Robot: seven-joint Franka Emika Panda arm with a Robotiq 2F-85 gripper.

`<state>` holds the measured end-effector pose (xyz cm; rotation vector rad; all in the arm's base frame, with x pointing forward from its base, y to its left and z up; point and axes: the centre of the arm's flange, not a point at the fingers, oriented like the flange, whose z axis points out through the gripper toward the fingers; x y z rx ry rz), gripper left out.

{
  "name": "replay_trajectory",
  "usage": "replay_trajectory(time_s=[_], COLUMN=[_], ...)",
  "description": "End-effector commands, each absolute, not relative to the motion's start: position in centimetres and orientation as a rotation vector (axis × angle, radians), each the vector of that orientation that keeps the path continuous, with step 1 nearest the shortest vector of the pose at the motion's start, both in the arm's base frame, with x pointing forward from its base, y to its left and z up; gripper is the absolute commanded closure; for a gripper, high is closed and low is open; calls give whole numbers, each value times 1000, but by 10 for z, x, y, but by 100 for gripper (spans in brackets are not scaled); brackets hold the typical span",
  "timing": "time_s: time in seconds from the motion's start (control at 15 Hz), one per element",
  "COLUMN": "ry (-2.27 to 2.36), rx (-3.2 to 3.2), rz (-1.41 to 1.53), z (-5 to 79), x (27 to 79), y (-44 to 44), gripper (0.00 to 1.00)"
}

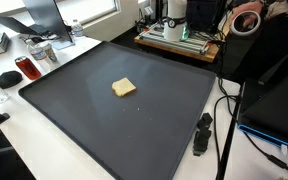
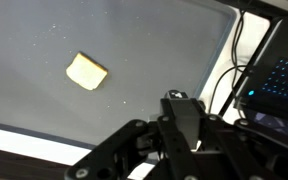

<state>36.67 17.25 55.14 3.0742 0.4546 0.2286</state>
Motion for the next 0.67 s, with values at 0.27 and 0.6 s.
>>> replay_trajectory(time_s=[0.27,0.6], ry=[415,416], rx=[3025,3024], rz=[207,221], z=[546,549], x=[387,384], y=[177,177], gripper=[78,95])
